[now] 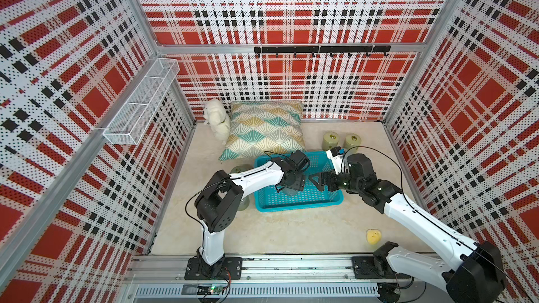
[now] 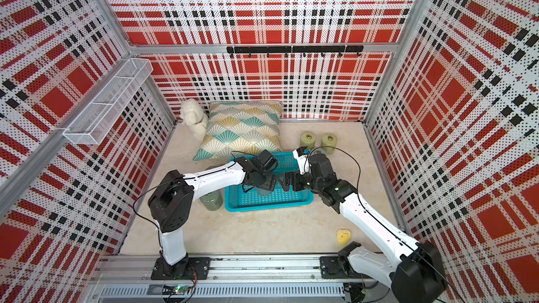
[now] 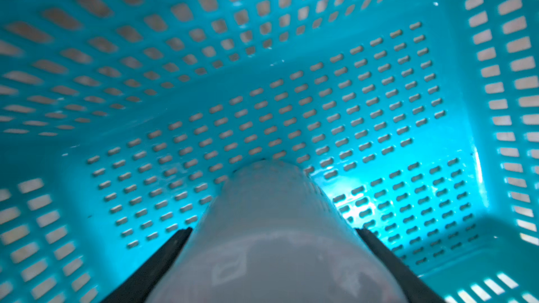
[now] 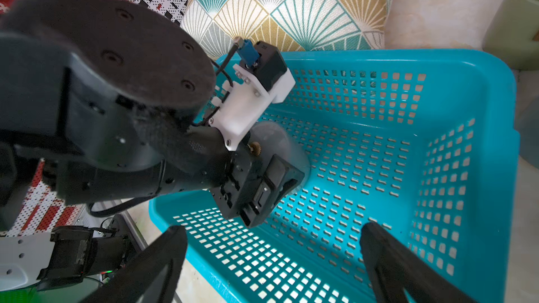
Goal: Take the tea canister out of the basket
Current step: Pick up the tea canister from the basket, then place the tea canister at the center of the board.
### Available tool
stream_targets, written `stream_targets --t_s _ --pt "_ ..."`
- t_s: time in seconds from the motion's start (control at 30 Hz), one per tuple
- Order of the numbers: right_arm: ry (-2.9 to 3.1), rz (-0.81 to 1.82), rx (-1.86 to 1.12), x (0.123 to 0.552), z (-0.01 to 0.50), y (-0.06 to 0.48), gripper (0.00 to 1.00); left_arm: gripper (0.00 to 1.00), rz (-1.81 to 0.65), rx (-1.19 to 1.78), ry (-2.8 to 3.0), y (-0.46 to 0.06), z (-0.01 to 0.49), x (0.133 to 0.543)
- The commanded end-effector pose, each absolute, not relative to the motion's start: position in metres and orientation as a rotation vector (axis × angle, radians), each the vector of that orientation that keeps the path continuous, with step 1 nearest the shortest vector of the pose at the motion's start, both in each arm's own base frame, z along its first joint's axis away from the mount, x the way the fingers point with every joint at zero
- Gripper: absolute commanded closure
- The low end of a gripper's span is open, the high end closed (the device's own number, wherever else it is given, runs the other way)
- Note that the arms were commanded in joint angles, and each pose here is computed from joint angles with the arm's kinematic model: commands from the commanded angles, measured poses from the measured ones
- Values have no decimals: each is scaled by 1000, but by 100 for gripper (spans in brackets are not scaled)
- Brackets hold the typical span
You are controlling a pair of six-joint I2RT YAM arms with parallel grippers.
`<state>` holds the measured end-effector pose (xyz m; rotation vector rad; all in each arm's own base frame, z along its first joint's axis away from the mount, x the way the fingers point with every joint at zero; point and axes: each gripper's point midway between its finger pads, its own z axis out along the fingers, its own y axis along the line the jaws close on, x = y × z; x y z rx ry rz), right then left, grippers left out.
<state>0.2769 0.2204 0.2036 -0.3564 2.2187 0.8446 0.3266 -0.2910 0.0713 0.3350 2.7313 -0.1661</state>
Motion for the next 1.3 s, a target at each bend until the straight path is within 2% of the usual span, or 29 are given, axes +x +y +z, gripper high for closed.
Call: stream_targets --t_s 0.0,0.5,0.87,1.13,1.27 --pt "2197 901 -392 274 205 228 0 26 -229 276 2620 -287 124 340" --pt "2204 952 -563 256 194 266 0 26 -189 89 2538 -212 192 346" --pt "2164 985 -644 241 198 292 0 26 -104 -158 2475 -110 227 344" --pt "2065 1020 -651 232 217 295 0 26 3 -352 2469 -27 219 333" --pt "2010 1038 -650 228 227 294 0 26 68 -449 2452 -2 212 327"
